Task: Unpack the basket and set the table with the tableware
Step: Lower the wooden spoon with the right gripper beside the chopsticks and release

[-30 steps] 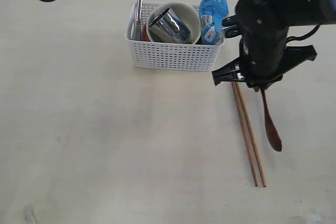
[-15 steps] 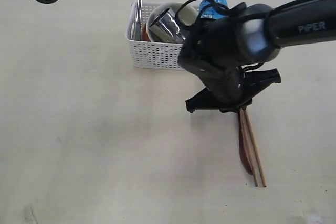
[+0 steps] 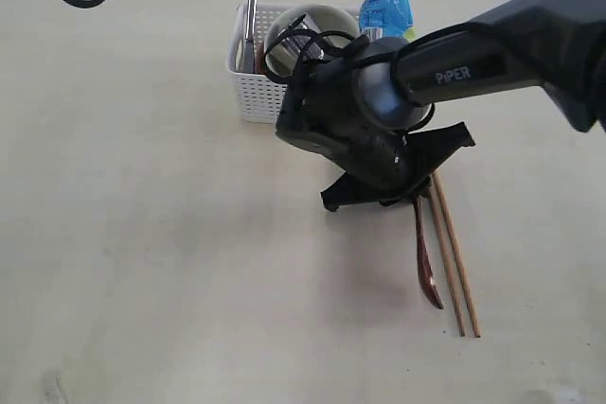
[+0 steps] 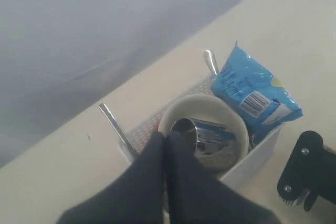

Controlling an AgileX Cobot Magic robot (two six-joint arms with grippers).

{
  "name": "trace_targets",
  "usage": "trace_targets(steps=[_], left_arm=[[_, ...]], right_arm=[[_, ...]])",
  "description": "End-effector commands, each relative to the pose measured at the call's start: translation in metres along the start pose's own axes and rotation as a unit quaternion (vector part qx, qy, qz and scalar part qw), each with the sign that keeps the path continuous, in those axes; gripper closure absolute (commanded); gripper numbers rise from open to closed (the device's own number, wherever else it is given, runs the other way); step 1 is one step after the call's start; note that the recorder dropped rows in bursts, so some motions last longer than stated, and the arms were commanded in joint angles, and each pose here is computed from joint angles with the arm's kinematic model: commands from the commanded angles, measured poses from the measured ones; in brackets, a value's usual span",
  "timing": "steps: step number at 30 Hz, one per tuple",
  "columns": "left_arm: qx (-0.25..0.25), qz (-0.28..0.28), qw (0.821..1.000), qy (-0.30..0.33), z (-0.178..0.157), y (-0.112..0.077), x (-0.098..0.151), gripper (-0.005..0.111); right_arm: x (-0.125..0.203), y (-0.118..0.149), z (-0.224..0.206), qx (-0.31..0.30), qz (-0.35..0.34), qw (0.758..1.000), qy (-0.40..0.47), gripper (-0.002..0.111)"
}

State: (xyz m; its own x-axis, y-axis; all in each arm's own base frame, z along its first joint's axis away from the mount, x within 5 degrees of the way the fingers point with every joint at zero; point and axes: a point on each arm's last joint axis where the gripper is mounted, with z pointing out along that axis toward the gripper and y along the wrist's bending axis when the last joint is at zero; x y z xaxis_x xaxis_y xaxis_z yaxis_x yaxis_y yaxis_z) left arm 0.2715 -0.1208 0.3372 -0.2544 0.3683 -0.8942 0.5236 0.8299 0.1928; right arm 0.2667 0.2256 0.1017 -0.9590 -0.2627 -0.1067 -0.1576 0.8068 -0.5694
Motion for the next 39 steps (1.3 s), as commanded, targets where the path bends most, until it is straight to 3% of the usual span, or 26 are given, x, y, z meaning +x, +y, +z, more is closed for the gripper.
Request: trace_targets(steps=[1, 10, 18, 31, 35, 39], left_arm=[[-0.001, -0.008, 1.0, -0.002, -0.002, 0.001, 0.0, 0.107], [0.0, -0.005, 1.0, 0.001, -0.002, 0.001, 0.0, 0.107], [0.003, -0.005, 1.0, 0.004, -0.002, 0.0, 0.001, 0.107], [0.005, 0.0, 1.0, 0.008, -0.002, 0.0, 0.002, 0.107], [0.01, 0.011, 1.0, 0.017, -0.002, -0.001, 0.003, 0.107], [0.012, 0.036, 0.999, 0.032, -0.002, -0.001, 0.006, 0.107]], right_arm=[[-0.003, 0.0, -0.001, 0.002, -0.004, 1.0, -0.014, 0.109], [-0.008, 0.007, -0.001, -0.041, -0.002, 0.999, -0.035, 0.108], [-0.003, 0.003, -0.001, -0.019, 0.011, 1.0, -0.009, 0.064], [-0.006, -0.008, -0.019, -0.038, -0.016, 0.999, -0.035, 0.064], [-0.011, -0.027, -0.049, -0.08, -0.051, 0.991, -0.089, 0.064], [-0.02, -0.068, -0.077, -0.111, -0.038, 0.982, -0.149, 0.064]])
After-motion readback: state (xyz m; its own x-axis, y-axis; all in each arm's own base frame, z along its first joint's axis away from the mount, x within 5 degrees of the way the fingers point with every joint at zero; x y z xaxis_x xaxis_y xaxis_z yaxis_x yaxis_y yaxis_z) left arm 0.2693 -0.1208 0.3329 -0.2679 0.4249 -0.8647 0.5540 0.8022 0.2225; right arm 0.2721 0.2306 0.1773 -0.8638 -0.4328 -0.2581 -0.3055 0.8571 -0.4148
